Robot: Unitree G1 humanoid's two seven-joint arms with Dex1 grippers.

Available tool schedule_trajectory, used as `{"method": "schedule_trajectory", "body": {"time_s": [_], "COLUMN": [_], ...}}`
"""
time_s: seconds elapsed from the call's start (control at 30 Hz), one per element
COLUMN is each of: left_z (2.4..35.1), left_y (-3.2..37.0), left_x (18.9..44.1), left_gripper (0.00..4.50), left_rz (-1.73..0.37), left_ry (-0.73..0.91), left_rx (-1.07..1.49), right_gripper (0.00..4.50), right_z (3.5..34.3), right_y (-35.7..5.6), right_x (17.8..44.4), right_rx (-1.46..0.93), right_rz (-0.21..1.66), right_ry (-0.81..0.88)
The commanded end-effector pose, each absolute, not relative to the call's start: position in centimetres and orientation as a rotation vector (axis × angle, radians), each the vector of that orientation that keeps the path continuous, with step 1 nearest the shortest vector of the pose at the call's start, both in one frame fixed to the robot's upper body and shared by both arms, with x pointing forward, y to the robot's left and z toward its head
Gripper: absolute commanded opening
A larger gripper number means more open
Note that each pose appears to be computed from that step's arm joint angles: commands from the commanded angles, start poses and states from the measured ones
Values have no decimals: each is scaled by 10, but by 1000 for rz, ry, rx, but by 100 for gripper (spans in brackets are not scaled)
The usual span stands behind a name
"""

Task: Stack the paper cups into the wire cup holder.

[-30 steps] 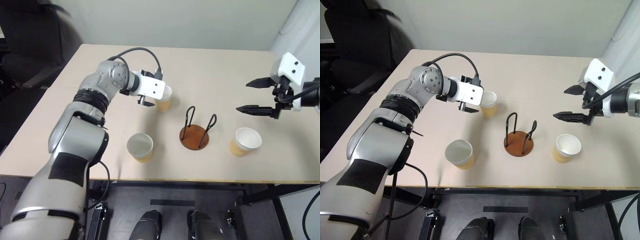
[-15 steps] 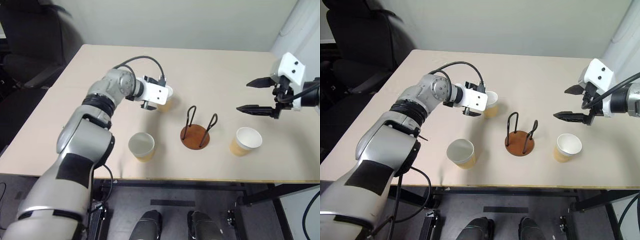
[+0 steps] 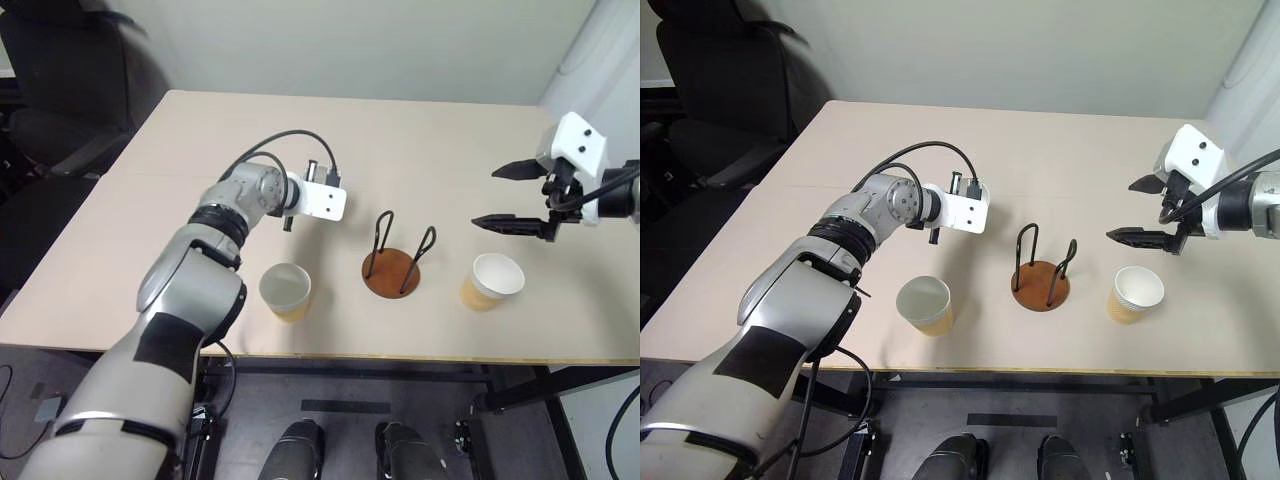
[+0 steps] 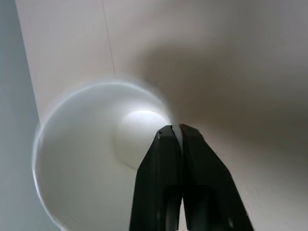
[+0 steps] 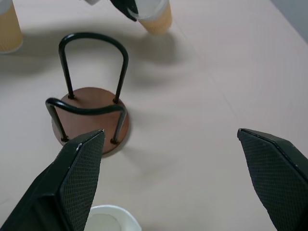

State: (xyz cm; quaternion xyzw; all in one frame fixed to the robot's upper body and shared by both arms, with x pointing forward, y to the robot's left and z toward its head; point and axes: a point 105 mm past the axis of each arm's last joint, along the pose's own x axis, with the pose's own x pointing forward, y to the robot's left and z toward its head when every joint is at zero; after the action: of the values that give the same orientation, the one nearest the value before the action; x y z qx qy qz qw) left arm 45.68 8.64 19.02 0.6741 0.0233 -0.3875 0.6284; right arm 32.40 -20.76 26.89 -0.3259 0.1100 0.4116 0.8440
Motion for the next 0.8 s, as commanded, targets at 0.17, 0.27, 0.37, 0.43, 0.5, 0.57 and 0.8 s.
{"method": "schedule_trajectory", "body": {"time_s": [0.17, 0.27, 0.37, 0.43, 0.5, 0.57, 0.8], "left_z": [237, 250, 267, 282, 296, 303, 326], "left_y": [90, 93, 90, 84, 79, 78, 72], "left_x": [451, 441, 429, 419, 408, 401, 385], "left_gripper": [2, 2, 2, 2, 2, 2, 2], "left_rz": [-928, -1019, -1122, -1207, -1287, -1336, -1431], "left_ry": [19, 59, 73, 57, 40, 36, 24], "left_rx": [1581, 1470, 1345, 1261, 1195, 1175, 1172], "right_gripper": [450, 450, 450, 450, 450, 450, 450], "right_z": [281, 282, 286, 289, 292, 294, 304], "right_y": [-212, -216, -220, -218, -214, -211, -202], "right_x": [317, 316, 317, 313, 308, 305, 292], "right_rx": [-735, -759, -758, -744, -724, -709, -559], "right_rz": [854, 871, 880, 918, 958, 988, 1070], "right_ry": [199, 195, 178, 159, 144, 135, 127]}}
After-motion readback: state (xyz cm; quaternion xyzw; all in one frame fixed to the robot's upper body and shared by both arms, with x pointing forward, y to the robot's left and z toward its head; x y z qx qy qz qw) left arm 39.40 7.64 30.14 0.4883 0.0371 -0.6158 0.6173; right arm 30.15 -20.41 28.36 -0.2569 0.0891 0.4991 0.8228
